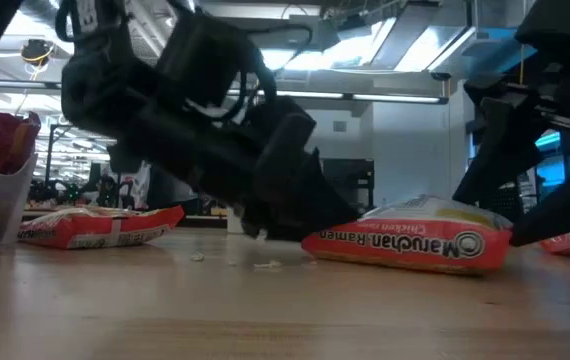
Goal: Sort Maruchan noodles
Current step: Put the orange noodle pack into the gray bin
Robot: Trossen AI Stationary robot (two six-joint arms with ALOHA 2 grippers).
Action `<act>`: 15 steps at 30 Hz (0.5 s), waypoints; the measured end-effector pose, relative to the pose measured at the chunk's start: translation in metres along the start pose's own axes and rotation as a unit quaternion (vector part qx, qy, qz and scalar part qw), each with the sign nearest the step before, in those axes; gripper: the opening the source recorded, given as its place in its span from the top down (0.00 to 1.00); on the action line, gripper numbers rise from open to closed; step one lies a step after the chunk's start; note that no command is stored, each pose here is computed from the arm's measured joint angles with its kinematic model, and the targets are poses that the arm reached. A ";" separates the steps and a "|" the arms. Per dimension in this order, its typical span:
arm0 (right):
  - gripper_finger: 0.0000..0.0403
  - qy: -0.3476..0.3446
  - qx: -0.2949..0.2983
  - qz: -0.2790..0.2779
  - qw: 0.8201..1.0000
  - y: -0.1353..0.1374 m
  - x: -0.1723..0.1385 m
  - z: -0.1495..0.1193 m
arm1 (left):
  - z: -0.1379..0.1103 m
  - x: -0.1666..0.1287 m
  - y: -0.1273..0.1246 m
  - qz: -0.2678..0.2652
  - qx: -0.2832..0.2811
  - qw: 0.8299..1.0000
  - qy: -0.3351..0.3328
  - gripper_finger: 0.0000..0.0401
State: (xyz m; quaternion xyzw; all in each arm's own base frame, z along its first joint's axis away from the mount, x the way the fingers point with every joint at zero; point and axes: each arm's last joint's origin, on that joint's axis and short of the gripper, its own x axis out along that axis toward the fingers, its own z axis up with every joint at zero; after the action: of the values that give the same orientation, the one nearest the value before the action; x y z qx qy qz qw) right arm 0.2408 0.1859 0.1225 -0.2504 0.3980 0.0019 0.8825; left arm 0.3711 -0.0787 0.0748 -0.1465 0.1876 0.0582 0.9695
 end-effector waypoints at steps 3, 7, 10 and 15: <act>0.46 0.005 -0.027 -0.003 1.000 0.000 0.000 -0.001 | -0.006 0.005 0.001 -0.014 -0.018 1.000 0.011 0.43; 0.46 0.008 -0.079 -0.013 0.997 -0.001 0.000 -0.002 | -0.008 0.005 -0.001 -0.018 -0.017 1.000 0.016 0.43; 0.46 0.010 -0.119 -0.014 0.993 -0.001 0.000 -0.003 | -0.010 0.005 -0.002 -0.018 -0.013 1.000 0.015 0.43; 0.46 0.011 -0.203 -0.014 0.979 0.002 -0.002 -0.004 | -0.011 0.005 -0.003 -0.021 -0.010 1.000 0.021 0.43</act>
State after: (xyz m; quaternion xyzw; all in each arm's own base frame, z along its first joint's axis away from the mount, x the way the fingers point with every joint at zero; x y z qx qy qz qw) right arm 0.2360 0.1866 0.1210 -0.4303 0.3955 0.0678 0.8086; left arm 0.3722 -0.0846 0.0640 -0.1612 0.2037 0.0370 0.9649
